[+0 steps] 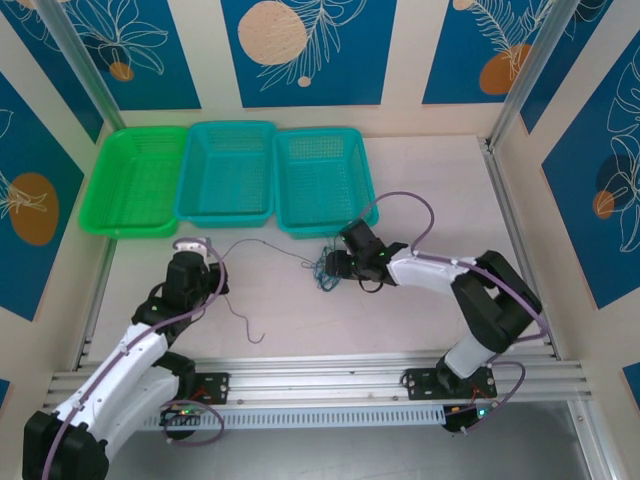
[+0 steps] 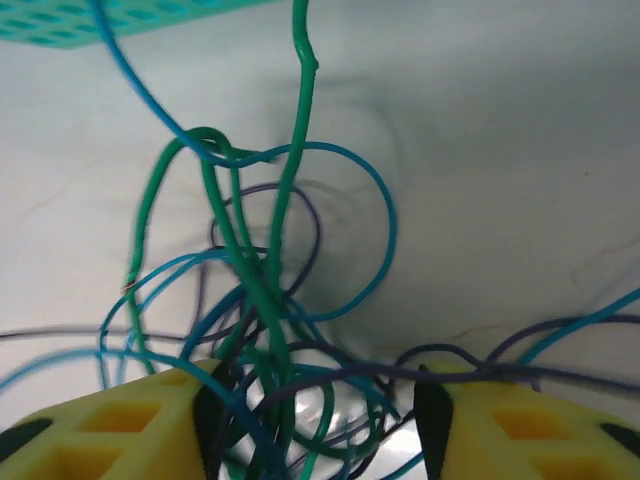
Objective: Untangle the cables
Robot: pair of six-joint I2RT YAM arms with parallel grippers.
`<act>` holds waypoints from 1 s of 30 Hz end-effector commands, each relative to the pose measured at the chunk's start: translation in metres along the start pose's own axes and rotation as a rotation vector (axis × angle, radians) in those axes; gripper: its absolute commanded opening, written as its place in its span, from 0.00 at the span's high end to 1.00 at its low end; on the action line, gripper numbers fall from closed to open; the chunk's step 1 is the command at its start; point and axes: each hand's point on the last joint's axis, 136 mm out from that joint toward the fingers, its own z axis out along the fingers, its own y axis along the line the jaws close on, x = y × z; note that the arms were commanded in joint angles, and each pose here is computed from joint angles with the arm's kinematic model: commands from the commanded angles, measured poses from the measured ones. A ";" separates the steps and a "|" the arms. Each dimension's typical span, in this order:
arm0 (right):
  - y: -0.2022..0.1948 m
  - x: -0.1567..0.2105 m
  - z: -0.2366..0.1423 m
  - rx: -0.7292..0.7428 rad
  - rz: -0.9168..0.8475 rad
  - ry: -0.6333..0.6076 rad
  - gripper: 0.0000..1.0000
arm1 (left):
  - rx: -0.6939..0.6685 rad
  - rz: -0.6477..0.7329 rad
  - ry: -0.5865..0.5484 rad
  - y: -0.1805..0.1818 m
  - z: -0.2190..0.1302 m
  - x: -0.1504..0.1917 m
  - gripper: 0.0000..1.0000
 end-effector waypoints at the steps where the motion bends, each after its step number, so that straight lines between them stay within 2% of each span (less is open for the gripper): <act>1: -0.016 -0.003 0.001 0.063 0.060 -0.028 0.66 | -0.140 -0.027 -0.016 0.026 -0.010 -0.003 1.00; 5: -0.053 -0.011 -0.021 0.108 0.141 -0.089 0.98 | -0.264 -0.062 -0.053 0.048 -0.023 -0.008 1.00; 10: -0.127 -0.024 -0.067 0.153 0.346 -0.192 1.00 | -0.346 -0.105 -0.094 0.068 -0.035 -0.011 1.00; 15: -0.185 -0.032 -0.110 0.151 0.524 -0.290 1.00 | -0.367 -0.133 -0.105 0.078 -0.039 -0.010 1.00; 19: -0.183 -0.041 -0.122 0.072 0.508 -0.311 1.00 | -0.272 -0.120 -0.067 0.063 -0.025 -0.003 1.00; 24: -0.121 -0.051 -0.120 -0.151 0.269 -0.288 1.00 | 0.094 -0.036 0.069 -0.003 0.013 0.019 0.99; 25: -0.110 -0.051 -0.122 -0.175 0.222 -0.287 1.00 | 0.122 -0.022 0.103 -0.010 0.018 0.026 0.92; 28: -0.071 -0.053 -0.132 -0.283 0.053 -0.293 1.00 | 0.107 0.062 0.148 -0.018 0.029 0.042 0.50; 30: -0.061 -0.053 -0.137 -0.286 -0.016 -0.293 1.00 | 0.099 0.089 0.112 -0.021 0.029 0.039 0.34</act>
